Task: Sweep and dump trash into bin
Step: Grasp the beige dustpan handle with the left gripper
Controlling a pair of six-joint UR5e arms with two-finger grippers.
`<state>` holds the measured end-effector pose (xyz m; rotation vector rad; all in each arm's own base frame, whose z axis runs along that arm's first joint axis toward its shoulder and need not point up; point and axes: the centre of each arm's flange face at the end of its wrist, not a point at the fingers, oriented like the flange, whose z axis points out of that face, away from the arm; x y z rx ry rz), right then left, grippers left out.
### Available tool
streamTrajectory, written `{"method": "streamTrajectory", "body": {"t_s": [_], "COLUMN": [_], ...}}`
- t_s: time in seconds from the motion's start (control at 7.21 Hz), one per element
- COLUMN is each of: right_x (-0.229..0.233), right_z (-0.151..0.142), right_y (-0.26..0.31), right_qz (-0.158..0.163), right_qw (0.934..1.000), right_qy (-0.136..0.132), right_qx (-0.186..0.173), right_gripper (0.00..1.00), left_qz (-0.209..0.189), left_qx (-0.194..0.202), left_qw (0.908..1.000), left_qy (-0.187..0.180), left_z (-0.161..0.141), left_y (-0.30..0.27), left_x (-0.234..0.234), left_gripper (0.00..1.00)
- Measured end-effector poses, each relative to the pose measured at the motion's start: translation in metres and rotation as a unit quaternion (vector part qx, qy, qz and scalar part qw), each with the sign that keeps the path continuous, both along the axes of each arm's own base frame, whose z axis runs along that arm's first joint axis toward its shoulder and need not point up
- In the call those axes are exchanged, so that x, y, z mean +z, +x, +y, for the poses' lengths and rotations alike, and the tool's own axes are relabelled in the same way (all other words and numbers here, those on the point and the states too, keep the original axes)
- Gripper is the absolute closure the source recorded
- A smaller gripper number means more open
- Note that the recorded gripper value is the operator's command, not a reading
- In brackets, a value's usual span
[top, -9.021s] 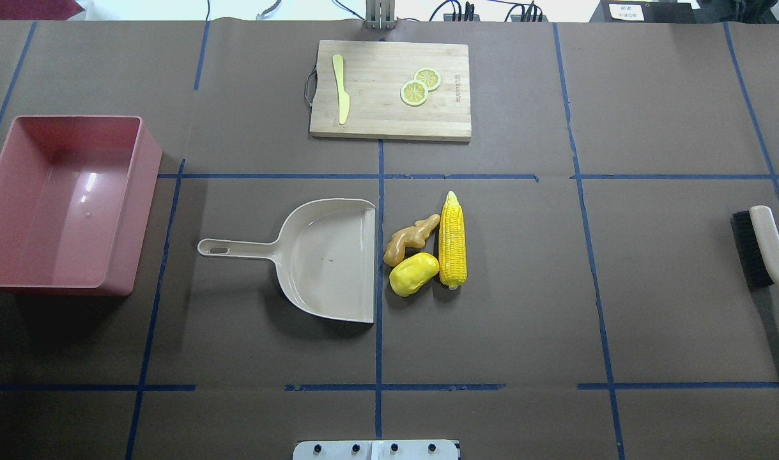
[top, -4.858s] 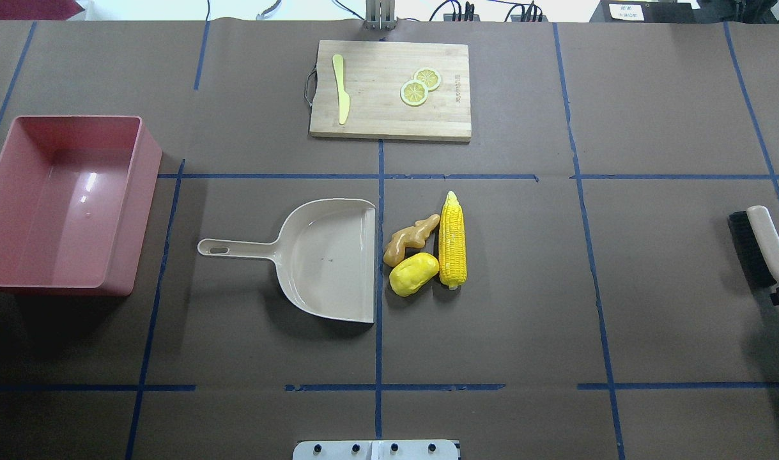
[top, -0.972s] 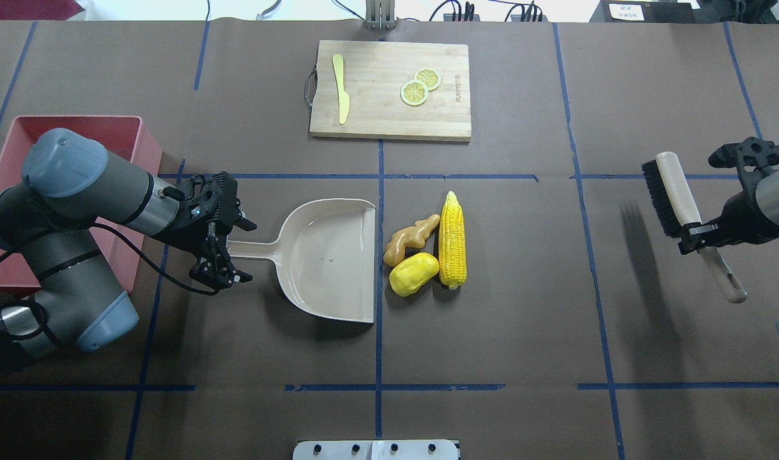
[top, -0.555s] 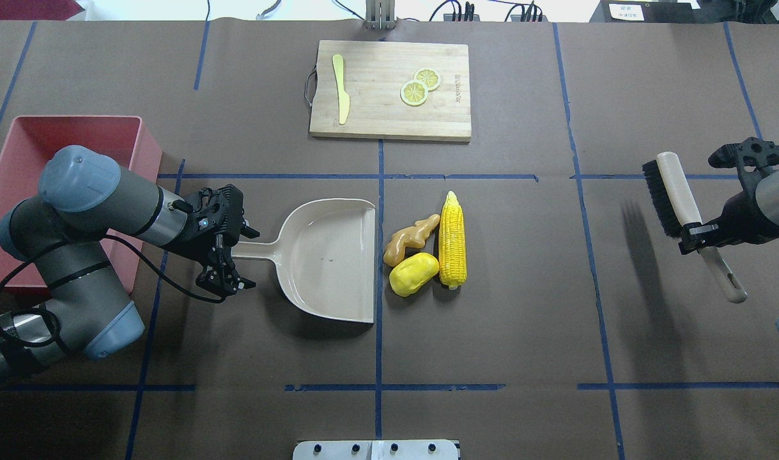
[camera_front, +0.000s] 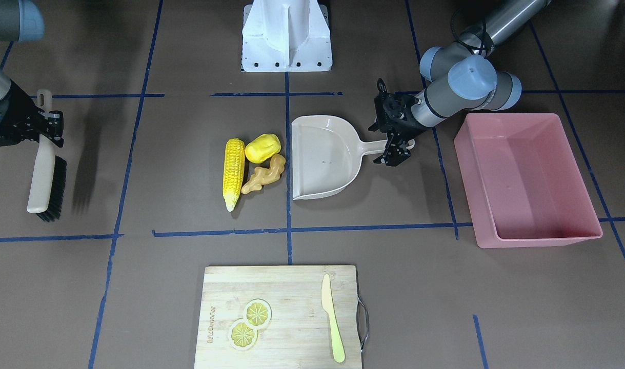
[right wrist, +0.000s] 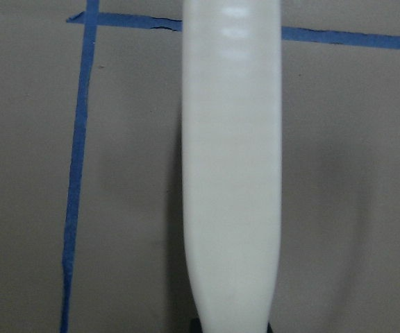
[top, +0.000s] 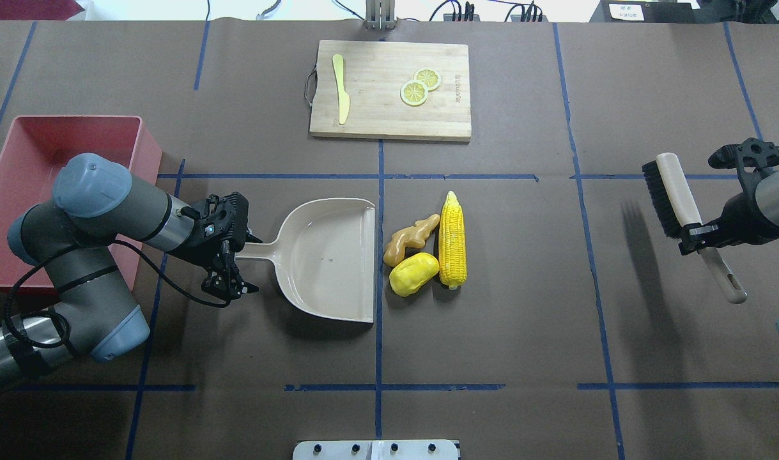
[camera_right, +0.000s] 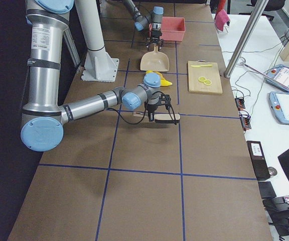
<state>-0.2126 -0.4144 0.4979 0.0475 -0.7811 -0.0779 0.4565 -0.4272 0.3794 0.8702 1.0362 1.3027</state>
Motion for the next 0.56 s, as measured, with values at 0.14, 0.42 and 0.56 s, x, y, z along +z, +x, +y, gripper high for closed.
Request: {"method": "streamTrajectory", "body": {"t_s": [0.14,0.42,0.56], "right_x": [0.0,0.0001,0.0], "right_z": [0.0,0.0,-0.0001], "right_y": [0.0,0.0,0.0], "right_qz": [0.0,0.0,0.0], "right_qw": [1.0,1.0,1.0], "right_qy": [0.0,0.001,0.001], "right_qx": [0.0,0.0,0.0], "right_gripper": [1.0,1.0,1.0], "left_qz": [-0.002,0.0,0.002], "left_qx": [0.0,0.001,0.001], "left_qw": [1.0,1.0,1.0], "left_qy": [-0.001,0.0,0.002], "left_z": [-0.0004,-0.0005,-0.0009], "left_y": [0.0012,0.0032,0.0038], "left_x": [0.0016,-0.0006,-0.0049], "left_gripper": [0.3,0.72,0.82]}}
